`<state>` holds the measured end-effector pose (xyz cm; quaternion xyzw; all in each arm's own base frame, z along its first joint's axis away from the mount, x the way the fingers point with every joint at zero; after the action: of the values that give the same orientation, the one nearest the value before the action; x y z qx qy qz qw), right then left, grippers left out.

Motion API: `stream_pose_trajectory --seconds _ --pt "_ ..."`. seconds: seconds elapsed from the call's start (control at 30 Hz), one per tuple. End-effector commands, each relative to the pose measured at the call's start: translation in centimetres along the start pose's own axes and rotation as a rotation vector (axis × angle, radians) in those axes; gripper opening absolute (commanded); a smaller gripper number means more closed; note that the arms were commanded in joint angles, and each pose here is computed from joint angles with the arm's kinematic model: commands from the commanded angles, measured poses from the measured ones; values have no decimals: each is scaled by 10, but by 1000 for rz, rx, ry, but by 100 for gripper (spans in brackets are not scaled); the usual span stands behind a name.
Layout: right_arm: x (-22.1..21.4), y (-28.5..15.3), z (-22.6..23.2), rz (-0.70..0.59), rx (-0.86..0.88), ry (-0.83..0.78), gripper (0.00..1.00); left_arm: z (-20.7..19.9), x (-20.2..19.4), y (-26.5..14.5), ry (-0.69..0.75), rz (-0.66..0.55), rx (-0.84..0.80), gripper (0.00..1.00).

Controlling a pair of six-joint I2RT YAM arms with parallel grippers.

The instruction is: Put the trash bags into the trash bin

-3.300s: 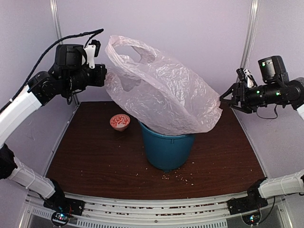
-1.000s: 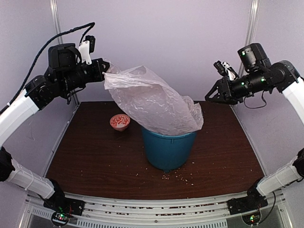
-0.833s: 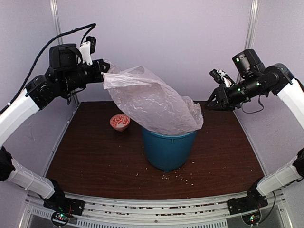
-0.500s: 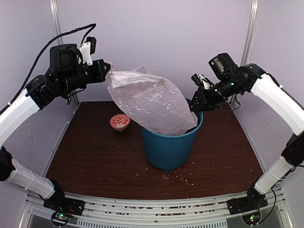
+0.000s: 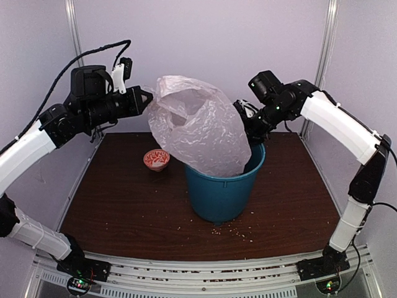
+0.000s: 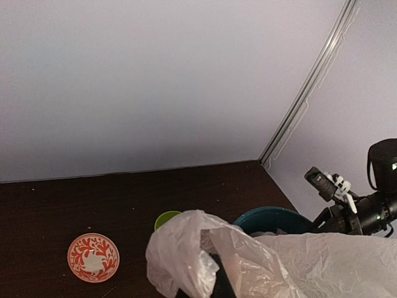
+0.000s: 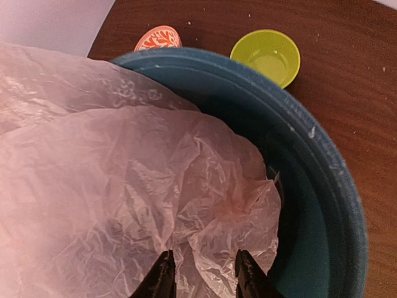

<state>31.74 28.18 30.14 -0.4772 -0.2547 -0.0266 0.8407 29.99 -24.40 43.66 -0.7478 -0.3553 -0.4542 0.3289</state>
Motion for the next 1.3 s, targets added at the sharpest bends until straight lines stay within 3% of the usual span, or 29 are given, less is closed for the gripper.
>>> stream_pose_trajectory --seconds 0.0,0.13,0.4,0.63,0.93,1.27 --pt "8 -54 4 -117 -56 8 36 -6 3 1 -41 -23 -59 0" --pt "4 -76 -7 -145 -97 31 44 -8 5 5 -34 -31 -59 0" --pt "1 -132 -8 -266 -78 25 50 -21 7 26 -25 -19 -114 0" --pt "-21 -157 17 -305 95 -100 46 -26 24 33 -40 -69 -104 0" --pt "-52 -123 24 -212 250 -99 31 -53 48 47 -104 -95 -221 0" --pt "-54 -74 55 -132 344 -123 27 -57 28 53 -152 -27 -269 0"
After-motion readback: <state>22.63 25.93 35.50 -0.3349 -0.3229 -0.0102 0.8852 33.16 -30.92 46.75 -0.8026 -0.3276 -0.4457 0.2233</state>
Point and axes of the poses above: each gripper's point midway between its finger pads, its own y axis out along the fingers, its own z axis along the line the jaws close on, x = y × z, the point moved 3 cm from there along -y, back along the fingers, and after that the axes turned 1 degree about -y, right-handed, at the moved point
